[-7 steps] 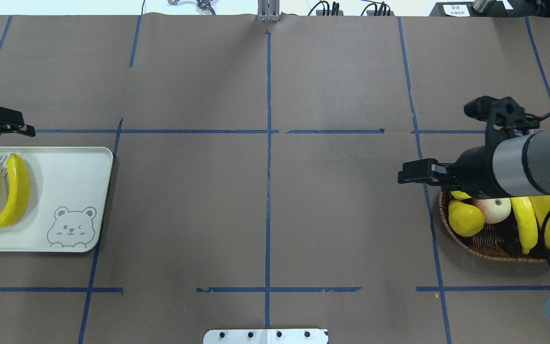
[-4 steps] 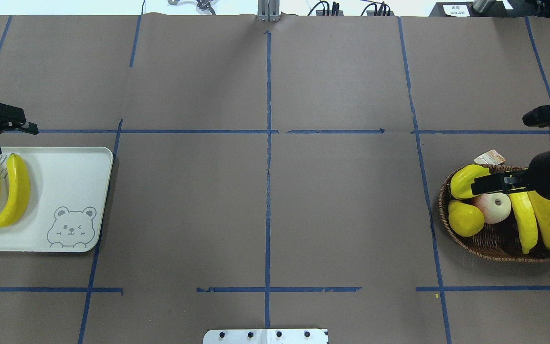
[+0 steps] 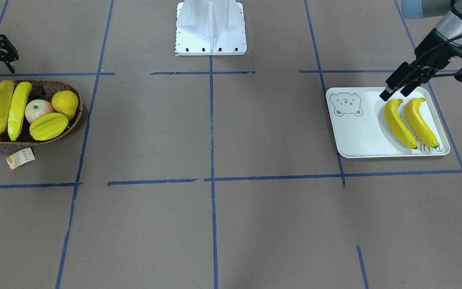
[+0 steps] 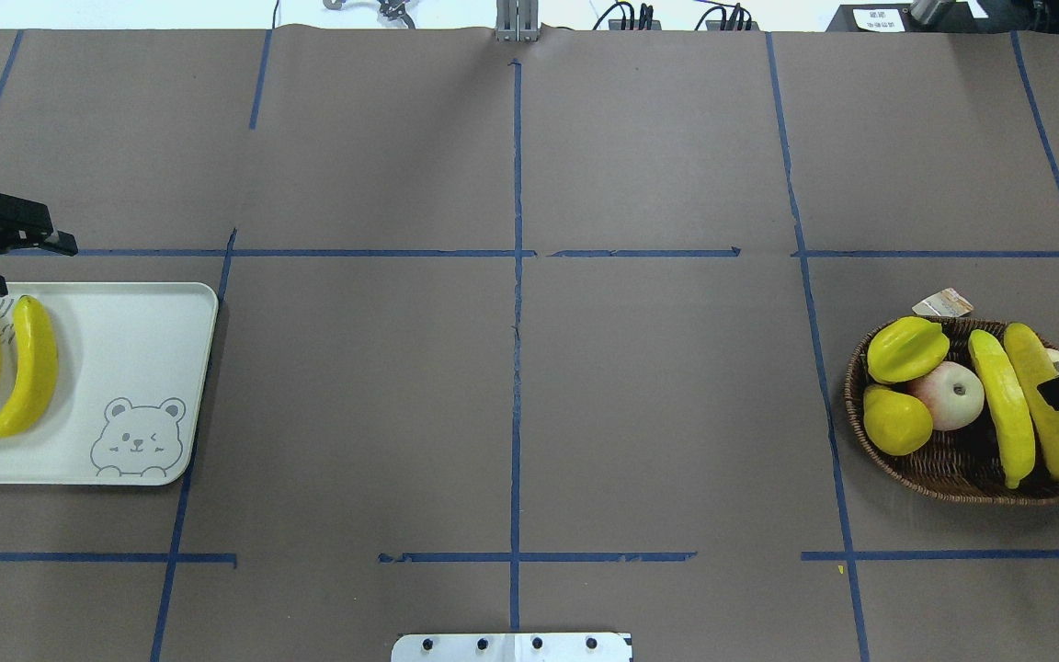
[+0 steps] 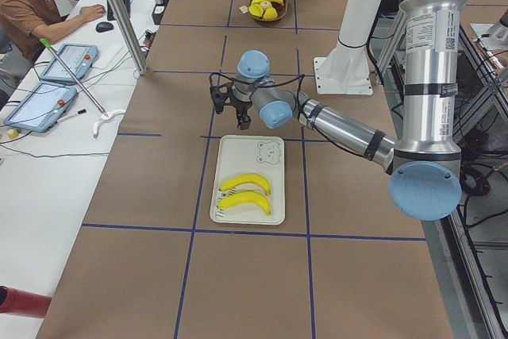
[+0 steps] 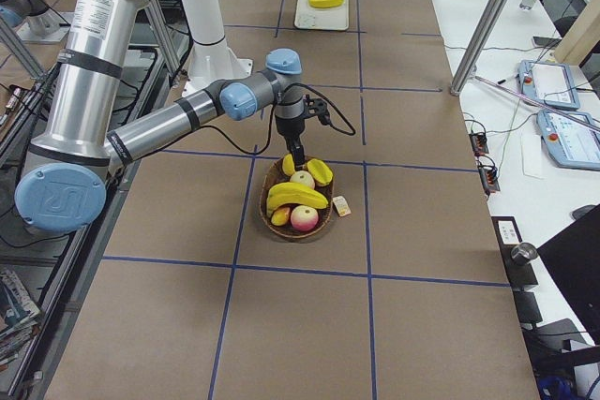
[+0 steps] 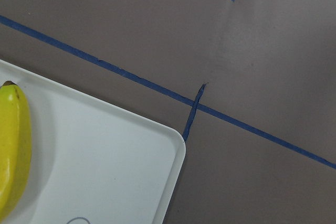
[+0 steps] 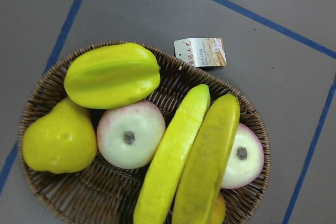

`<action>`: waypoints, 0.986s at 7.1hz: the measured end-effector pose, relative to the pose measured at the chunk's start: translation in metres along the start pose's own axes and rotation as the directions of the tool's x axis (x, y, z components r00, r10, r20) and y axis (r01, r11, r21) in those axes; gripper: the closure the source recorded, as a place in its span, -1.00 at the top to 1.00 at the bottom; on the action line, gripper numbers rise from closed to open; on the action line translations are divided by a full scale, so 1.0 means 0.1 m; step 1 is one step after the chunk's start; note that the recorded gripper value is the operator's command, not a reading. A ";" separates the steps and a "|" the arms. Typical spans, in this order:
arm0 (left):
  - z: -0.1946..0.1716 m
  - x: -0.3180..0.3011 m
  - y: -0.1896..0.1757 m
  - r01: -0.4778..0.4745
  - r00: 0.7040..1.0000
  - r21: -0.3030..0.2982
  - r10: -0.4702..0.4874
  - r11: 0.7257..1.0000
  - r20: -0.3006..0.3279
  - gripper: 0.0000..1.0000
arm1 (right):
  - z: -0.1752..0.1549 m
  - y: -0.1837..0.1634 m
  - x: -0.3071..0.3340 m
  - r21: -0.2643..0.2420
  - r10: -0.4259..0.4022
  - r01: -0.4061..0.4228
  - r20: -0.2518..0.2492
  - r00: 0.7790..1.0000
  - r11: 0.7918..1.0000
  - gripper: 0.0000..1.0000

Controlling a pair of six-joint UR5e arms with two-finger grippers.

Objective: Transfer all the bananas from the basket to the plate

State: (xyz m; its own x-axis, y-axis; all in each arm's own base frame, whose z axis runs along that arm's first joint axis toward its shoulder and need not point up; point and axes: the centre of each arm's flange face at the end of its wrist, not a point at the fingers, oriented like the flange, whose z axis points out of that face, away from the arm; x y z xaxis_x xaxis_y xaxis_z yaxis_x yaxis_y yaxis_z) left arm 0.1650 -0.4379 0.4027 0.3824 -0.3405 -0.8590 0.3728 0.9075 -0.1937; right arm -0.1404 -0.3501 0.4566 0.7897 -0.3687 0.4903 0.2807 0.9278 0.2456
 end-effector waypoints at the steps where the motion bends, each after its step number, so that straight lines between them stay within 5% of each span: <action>1: -0.01 0.04 0.00 0.014 1.000 0.001 -0.014 1.000 -0.007 1.00 | 0.15 0.02 0.05 -0.032 -0.017 0.017 -0.010 1.000 0.999 1.00; 4: -0.01 0.10 0.01 0.031 0.999 -0.001 -0.031 1.000 -0.015 1.00 | 0.66 0.10 -0.02 -0.143 -0.065 0.062 -0.016 0.998 0.988 1.00; 7: -0.01 0.13 0.01 0.030 0.999 0.000 -0.030 1.000 -0.018 1.00 | 0.94 0.17 0.02 -0.202 -0.073 0.066 -0.027 0.997 0.977 0.99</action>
State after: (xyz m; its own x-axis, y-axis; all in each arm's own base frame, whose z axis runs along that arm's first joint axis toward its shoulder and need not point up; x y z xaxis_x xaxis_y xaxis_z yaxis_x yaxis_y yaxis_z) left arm 0.1693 -0.4413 0.3912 0.3552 -0.3633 -0.8613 0.3842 0.8967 -0.2199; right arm -0.1852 -0.3399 0.5400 0.7814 -0.4334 0.4489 0.4364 0.8938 0.1034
